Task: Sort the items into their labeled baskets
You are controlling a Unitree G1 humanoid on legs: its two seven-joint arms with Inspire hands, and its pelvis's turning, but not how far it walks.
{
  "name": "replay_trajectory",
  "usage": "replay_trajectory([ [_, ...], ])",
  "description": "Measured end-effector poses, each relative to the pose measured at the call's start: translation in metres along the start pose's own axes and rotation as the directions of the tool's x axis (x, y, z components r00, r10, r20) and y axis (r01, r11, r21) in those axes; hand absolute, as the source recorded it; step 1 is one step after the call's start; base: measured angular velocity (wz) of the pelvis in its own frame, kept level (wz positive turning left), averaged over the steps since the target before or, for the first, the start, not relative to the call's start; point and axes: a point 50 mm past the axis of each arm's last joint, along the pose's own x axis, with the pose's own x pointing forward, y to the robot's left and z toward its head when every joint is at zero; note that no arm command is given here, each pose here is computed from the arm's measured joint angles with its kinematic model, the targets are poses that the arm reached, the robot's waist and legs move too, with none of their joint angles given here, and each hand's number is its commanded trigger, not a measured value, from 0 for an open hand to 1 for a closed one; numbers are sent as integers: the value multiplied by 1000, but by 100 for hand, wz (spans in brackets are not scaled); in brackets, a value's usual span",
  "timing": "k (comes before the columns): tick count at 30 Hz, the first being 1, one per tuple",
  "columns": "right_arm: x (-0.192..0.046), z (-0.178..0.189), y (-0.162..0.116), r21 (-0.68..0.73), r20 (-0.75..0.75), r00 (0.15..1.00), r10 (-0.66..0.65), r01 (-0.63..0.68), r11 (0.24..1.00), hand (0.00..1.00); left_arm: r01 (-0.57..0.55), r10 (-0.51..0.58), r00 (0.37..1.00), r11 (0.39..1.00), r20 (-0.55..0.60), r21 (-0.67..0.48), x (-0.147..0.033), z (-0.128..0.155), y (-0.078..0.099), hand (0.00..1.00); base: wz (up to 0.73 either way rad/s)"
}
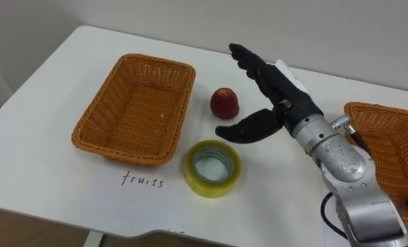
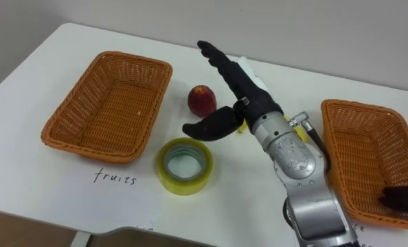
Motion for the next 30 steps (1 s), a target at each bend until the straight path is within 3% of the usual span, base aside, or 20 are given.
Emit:
replay_trajectory([
  [30,4,-44,32,19,-205,969,136,-135,991,0,-6,6,1000,1000,6,12,2,10,-4,0,1],
])
